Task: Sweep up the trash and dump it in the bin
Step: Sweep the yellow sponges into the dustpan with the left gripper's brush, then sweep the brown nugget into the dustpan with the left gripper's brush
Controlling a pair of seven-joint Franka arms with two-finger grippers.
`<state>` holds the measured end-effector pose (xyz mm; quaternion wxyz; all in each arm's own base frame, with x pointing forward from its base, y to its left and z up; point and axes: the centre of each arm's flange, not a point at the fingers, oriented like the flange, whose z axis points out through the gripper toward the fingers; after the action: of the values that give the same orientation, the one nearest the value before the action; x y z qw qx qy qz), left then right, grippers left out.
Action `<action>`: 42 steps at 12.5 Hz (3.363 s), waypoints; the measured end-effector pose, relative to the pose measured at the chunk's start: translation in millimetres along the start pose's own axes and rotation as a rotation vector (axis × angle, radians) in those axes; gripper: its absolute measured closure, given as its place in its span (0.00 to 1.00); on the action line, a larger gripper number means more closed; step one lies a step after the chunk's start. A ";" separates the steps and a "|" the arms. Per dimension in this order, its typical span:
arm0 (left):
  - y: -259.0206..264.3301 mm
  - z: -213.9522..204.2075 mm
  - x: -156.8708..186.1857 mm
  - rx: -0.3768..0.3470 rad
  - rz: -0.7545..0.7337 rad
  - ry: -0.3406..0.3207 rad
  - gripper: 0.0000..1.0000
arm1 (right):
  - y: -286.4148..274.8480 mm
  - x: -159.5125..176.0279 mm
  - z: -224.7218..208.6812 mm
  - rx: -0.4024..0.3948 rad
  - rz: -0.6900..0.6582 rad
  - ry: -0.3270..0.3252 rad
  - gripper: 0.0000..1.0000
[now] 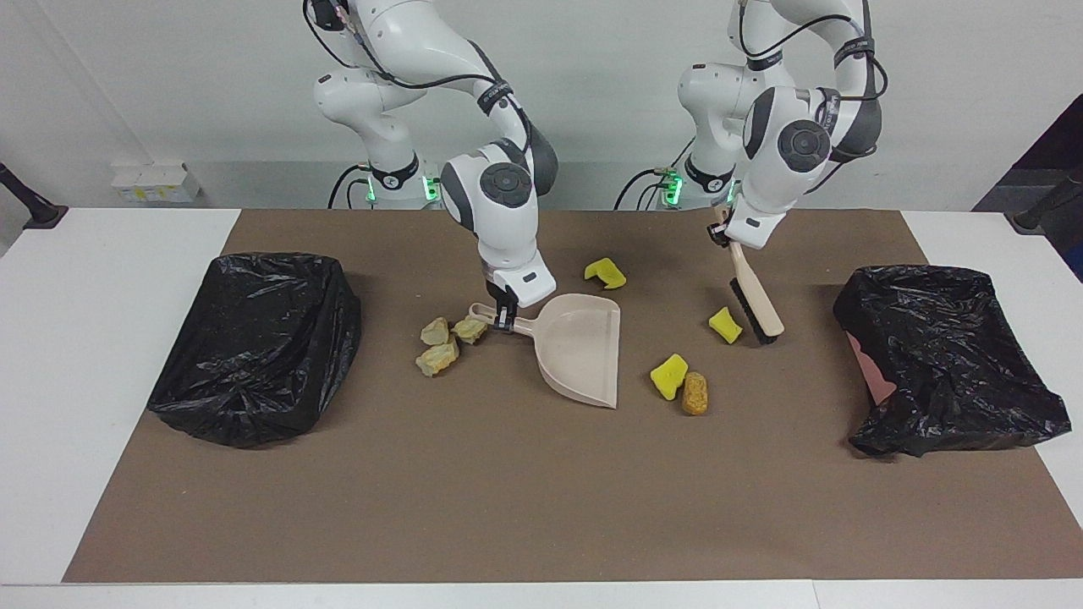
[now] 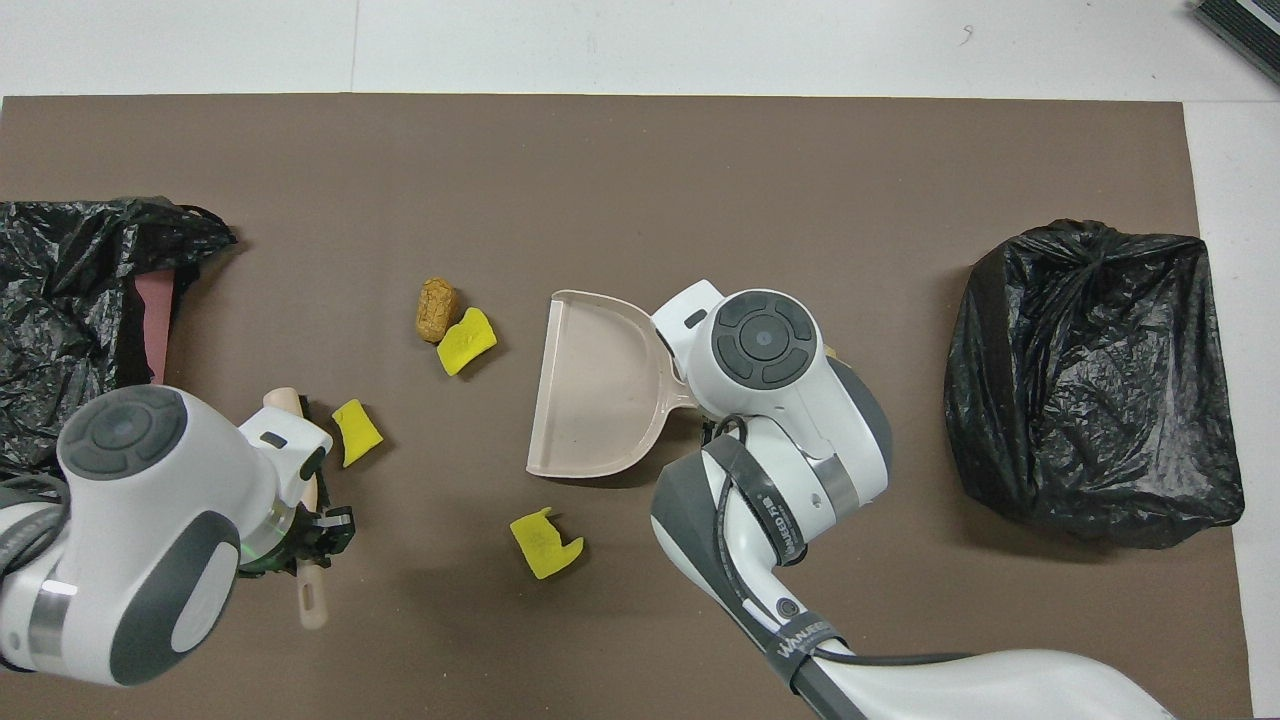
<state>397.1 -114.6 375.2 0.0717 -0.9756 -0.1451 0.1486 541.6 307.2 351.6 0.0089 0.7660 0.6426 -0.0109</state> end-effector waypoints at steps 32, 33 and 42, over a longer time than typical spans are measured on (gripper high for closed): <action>190.3 -74.9 -24.7 -0.079 0.626 0.152 0.74 | -5.9 6.3 -7.1 0.045 0.160 -0.048 0.69; 186.3 -89.8 -16.7 -0.093 0.629 0.170 0.74 | -5.9 6.3 -7.1 0.045 0.160 -0.048 0.69; 107.1 -97.7 165.0 0.023 0.888 0.286 0.74 | -14.0 15.1 -8.0 0.043 0.247 -0.051 0.69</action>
<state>606.3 -175.3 403.6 0.0315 -0.9531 0.2994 0.0304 530.5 324.8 359.2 0.0102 0.8389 0.5426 -0.0429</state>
